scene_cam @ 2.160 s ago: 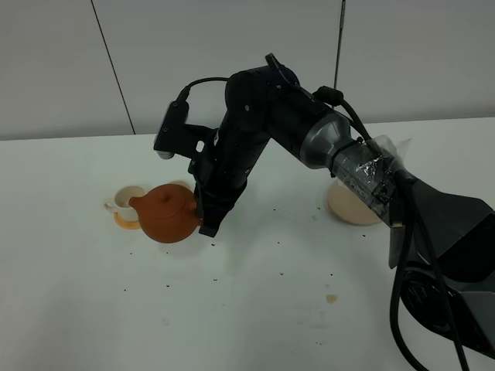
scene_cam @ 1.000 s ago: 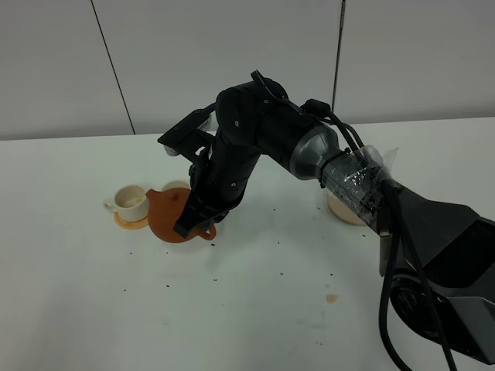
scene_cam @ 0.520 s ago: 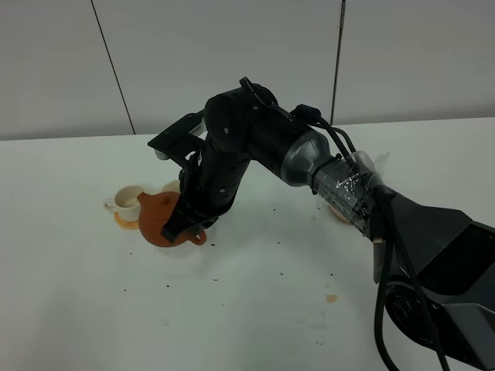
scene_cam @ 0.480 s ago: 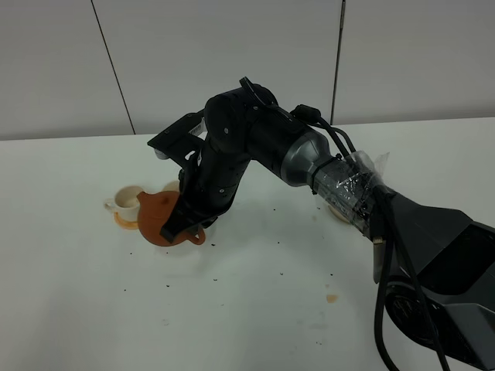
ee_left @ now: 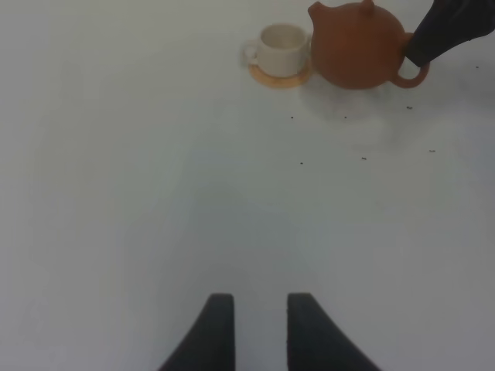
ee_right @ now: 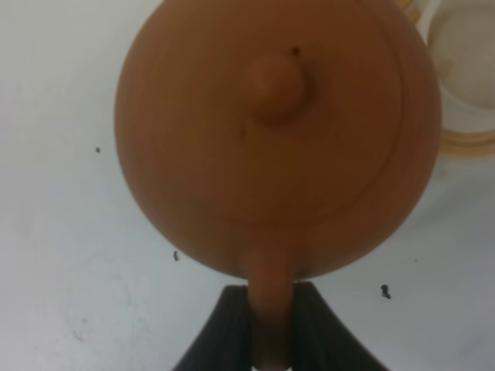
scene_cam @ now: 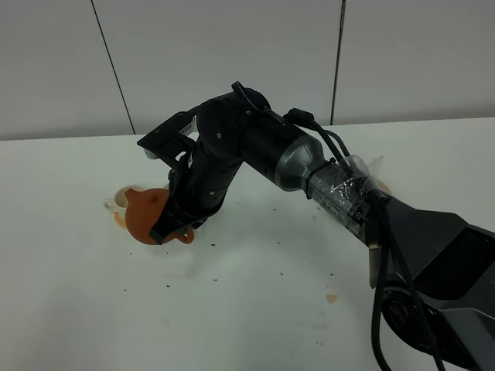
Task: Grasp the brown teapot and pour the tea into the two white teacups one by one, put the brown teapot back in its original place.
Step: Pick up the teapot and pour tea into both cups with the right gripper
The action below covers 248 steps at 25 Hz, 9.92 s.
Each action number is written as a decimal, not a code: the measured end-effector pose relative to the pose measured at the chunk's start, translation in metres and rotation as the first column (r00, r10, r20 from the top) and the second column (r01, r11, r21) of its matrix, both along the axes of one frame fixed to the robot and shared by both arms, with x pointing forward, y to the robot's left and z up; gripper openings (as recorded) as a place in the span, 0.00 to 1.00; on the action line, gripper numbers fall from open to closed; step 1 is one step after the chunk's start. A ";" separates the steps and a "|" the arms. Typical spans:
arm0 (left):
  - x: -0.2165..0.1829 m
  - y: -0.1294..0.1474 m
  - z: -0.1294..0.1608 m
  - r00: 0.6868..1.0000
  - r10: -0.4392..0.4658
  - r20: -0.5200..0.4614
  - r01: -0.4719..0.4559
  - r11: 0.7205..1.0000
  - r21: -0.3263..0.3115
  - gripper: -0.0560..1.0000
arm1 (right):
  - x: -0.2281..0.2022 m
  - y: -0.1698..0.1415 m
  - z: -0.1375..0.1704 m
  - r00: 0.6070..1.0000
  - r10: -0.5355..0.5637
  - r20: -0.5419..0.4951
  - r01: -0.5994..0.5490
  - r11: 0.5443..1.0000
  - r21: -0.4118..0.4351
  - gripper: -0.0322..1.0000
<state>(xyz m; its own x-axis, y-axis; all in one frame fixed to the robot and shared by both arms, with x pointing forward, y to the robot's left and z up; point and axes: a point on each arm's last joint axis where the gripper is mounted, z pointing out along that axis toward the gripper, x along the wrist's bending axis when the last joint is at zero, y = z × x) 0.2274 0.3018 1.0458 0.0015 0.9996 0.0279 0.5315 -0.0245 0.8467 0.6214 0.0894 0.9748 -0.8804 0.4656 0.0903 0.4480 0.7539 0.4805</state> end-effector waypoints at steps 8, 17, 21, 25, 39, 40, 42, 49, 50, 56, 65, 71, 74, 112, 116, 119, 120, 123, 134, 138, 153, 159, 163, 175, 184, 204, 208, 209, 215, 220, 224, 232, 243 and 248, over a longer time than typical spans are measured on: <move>0.000 0.000 0.000 1.000 0.000 0.000 0.000 1.000 0.000 0.28 | 0.000 0.000 0.001 0.999 0.030 0.017 -0.030 1.000 -0.005 0.12; 0.000 0.000 0.000 1.000 0.000 0.000 0.000 1.000 0.000 0.28 | 0.005 0.002 0.031 0.980 0.095 0.176 -0.103 0.994 0.035 0.12; 0.000 0.000 0.000 1.000 0.000 0.000 0.000 1.000 0.000 0.28 | 0.010 0.003 0.035 0.963 0.101 0.252 -0.114 0.993 0.035 0.12; 0.000 0.000 0.000 1.000 0.000 0.000 0.000 1.000 0.000 0.28 | 0.014 0.006 0.036 0.944 0.112 0.311 -0.135 0.990 0.051 0.12; 0.000 0.000 0.000 1.000 0.000 0.000 0.000 1.000 0.000 0.28 | 0.033 0.008 0.016 0.866 0.136 0.481 -0.142 0.990 -0.025 0.12; 0.000 0.000 0.000 1.000 0.000 0.000 0.000 1.000 0.000 0.28 | 0.033 0.008 0.016 0.860 0.140 0.490 -0.141 0.989 -0.035 0.12; 0.000 0.000 0.000 1.000 0.000 0.000 0.000 1.000 0.000 0.28 | 0.035 0.007 0.016 0.851 0.153 0.503 -0.142 0.988 -0.059 0.12; 0.000 0.000 0.000 1.000 0.000 0.000 0.000 1.000 0.000 0.28 | 0.037 0.001 0.014 0.817 0.226 0.530 -0.161 0.973 -0.166 0.12; 0.000 0.000 0.000 1.000 0.000 0.000 0.000 1.000 0.000 0.28 | 0.038 0.001 0.014 0.812 0.232 0.535 -0.160 0.971 -0.177 0.12; 0.000 0.000 0.000 1.000 0.000 0.000 0.000 1.000 0.000 0.28 | 0.040 -0.002 0.014 0.790 0.257 0.556 -0.153 0.962 -0.228 0.12; 0.000 0.000 0.000 1.000 0.000 0.000 0.000 1.000 0.000 0.28 | 0.042 -0.004 0.015 0.756 0.312 0.575 -0.170 0.942 -0.288 0.12; 0.000 0.000 0.000 1.000 0.000 0.000 0.000 1.000 0.000 0.28 | 0.042 -0.004 0.015 0.729 0.362 0.580 -0.203 0.925 -0.322 0.12; 0.000 0.000 0.000 1.000 0.000 0.000 0.000 1.000 0.000 0.28 | 0.041 -0.003 0.015 0.719 0.381 0.582 -0.215 0.917 -0.335 0.12; 0.000 0.000 0.000 1.000 0.001 0.000 -0.001 1.000 0.001 0.28 | 0.024 0.016 0.020 0.563 0.543 0.623 -0.182 0.817 -0.548 0.12; 0.000 0.000 0.000 1.000 0.001 0.000 -0.001 1.000 0.001 0.28 | 0.022 0.018 0.021 0.553 0.552 0.624 -0.182 0.811 -0.556 0.12; 0.000 0.000 0.000 1.000 0.001 0.000 -0.001 1.000 0.001 0.28 | 0.021 0.019 0.021 0.550 0.555 0.624 -0.182 0.809 -0.559 0.12; 0.000 0.000 0.000 1.000 0.001 0.000 -0.001 1.000 0.001 0.28 | 0.021 0.019 0.021 0.549 0.556 0.624 -0.181 0.808 -0.561 0.12; 0.000 0.000 0.000 1.000 0.001 0.000 -0.001 1.000 0.001 0.28 | 0.021 0.019 0.021 0.546 0.560 0.623 -0.180 0.805 -0.566 0.12; 0.000 0.000 0.000 1.000 0.001 0.000 -0.001 1.000 0.002 0.28 | 0.020 0.021 0.023 0.501 0.599 0.625 -0.190 0.780 -0.596 0.12; 0.000 0.000 0.000 1.000 0.001 0.000 -0.001 1.000 0.002 0.28 | 0.019 0.023 0.023 0.488 0.603 0.631 -0.192 0.780 -0.596 0.12; 0.000 0.000 0.000 1.000 0.001 0.000 -0.001 1.000 0.002 0.28 | 0.011 0.033 0.025 0.427 0.648 0.631 -0.217 0.751 -0.624 0.12; 0.000 0.000 0.000 1.000 0.001 0.000 -0.001 1.000 0.002 0.28 | 0.011 0.033 0.025 0.408 0.669 0.621 -0.223 0.733 -0.643 0.12; 0.000 0.000 0.000 1.000 0.001 0.000 -0.001 1.000 0.002 0.28 | 0.011 0.034 0.025 0.398 0.673 0.623 -0.225 0.730 -0.645 0.12; 0.000 0.000 0.000 1.000 0.001 0.000 -0.001 1.000 0.002 0.28 | 0.012 0.035 0.027 0.353 0.694 0.627 -0.230 0.714 -0.661 0.12; 0.000 0.000 0.000 1.000 0.001 0.000 -0.001 1.000 0.002 0.28 | 0.016 0.033 0.025 0.351 0.693 0.629 -0.176 0.709 -0.683 0.12; 0.000 0.000 0.000 1.000 0.001 0.000 -0.001 1.000 0.002 0.28 | 0.031 0.024 -0.007 0.393 0.710 0.585 -0.136 0.673 -0.727 0.12; 0.000 0.000 0.000 1.000 0.001 0.000 -0.001 1.000 0.002 0.28 | 0.034 0.022 -0.006 0.390 0.712 0.584 -0.124 0.669 -0.733 0.12; 0.000 0.000 0.000 1.000 0.001 0.000 -0.001 1.000 0.002 0.28 | 0.034 0.021 -0.006 0.392 0.713 0.581 -0.122 0.667 -0.735 0.12; 0.000 0.000 0.000 1.000 0.001 0.000 -0.001 1.000 0.002 0.28 | 0.035 0.020 -0.006 0.393 0.715 0.579 -0.118 0.663 -0.739 0.12; 0.000 0.000 0.000 1.000 0.001 0.000 -0.001 1.000 0.002 0.28 | 0.034 0.021 -0.006 0.392 0.715 0.579 -0.119 0.663 -0.739 0.12; 0.000 0.000 0.000 1.000 0.003 0.000 -0.003 1.000 -0.001 0.28 | 0.032 0.022 -0.006 0.389 0.718 0.577 -0.122 0.661 -0.740 0.12; 0.000 0.000 0.000 1.000 0.004 0.000 -0.004 1.000 -0.002 0.28 | 0.031 0.024 -0.006 0.369 0.741 0.561 -0.131 0.639 -0.758 0.12; 0.000 0.000 0.000 1.000 0.004 0.000 -0.004 1.000 -0.002 0.28 | 0.026 0.031 -0.017 0.355 0.766 0.536 -0.147 0.612 -0.777 0.12; 0.000 0.000 0.000 1.000 0.004 0.000 -0.004 1.000 -0.002 0.28 | 0.024 0.033 -0.016 0.343 0.771 0.536 -0.144 0.607 -0.781 0.12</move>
